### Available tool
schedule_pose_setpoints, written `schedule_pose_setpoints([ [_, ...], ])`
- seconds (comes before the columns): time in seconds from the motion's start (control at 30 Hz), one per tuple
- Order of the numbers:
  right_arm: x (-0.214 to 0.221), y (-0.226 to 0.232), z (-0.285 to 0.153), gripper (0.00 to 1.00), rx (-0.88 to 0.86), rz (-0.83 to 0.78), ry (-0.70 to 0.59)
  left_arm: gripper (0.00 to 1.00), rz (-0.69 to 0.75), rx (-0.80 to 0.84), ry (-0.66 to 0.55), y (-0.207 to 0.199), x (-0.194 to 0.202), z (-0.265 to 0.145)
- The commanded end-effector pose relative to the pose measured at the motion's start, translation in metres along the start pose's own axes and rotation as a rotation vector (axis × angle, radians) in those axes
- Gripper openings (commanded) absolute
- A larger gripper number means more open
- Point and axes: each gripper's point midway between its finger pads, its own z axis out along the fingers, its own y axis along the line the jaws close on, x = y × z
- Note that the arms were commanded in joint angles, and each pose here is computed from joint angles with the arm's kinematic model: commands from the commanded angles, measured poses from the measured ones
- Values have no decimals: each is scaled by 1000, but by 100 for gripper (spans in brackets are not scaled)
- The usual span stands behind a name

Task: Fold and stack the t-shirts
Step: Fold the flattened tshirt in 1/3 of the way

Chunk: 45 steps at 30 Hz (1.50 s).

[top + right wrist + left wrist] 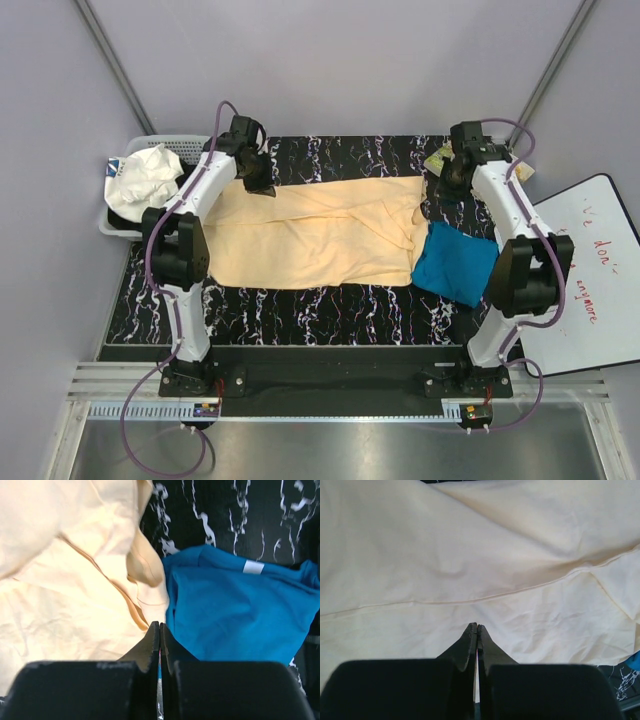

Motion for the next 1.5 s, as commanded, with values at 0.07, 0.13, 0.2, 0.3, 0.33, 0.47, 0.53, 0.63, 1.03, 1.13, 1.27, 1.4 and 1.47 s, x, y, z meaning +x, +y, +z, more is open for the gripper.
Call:
schedule_pose_setpoints([
  [0.07,74,-18,28,0,61,21,238,0,58,59,-53,-11,-12,-21],
  [0.13,92,-23,32,0,82,17,312,0,62,61,-50,-12,-11,-21],
  [0.2,107,-33,40,0,135,6,385,0,66,62,-44,-12,-11,-19],
  [0.3,125,-45,53,0,202,-13,463,0,67,70,-39,-13,-11,-17],
  [0.33,125,-46,55,0,212,-17,470,0,68,77,-40,-14,-12,-18],
  [0.47,136,-67,69,0,340,-62,556,0,75,79,-38,-15,-13,-17],
  [0.53,143,-78,66,0,407,-92,609,0,78,75,-36,-15,-13,-18],
  [0.63,157,-91,62,0,468,-122,678,0,82,68,-37,-13,-13,-19],
  [1.03,186,-102,17,0,505,-71,723,0,97,68,-15,-15,-20,-13],
  [1.13,155,-89,9,0,451,-49,626,0,114,65,-17,-14,-22,-14],
  [1.27,102,-63,-1,6,338,-41,470,0,130,46,-10,-10,-20,-16],
  [1.4,49,-25,5,15,173,-30,327,0,140,20,7,-4,-13,-17],
  [1.47,42,-8,19,16,97,-26,334,0,144,10,14,-1,-11,-16],
])
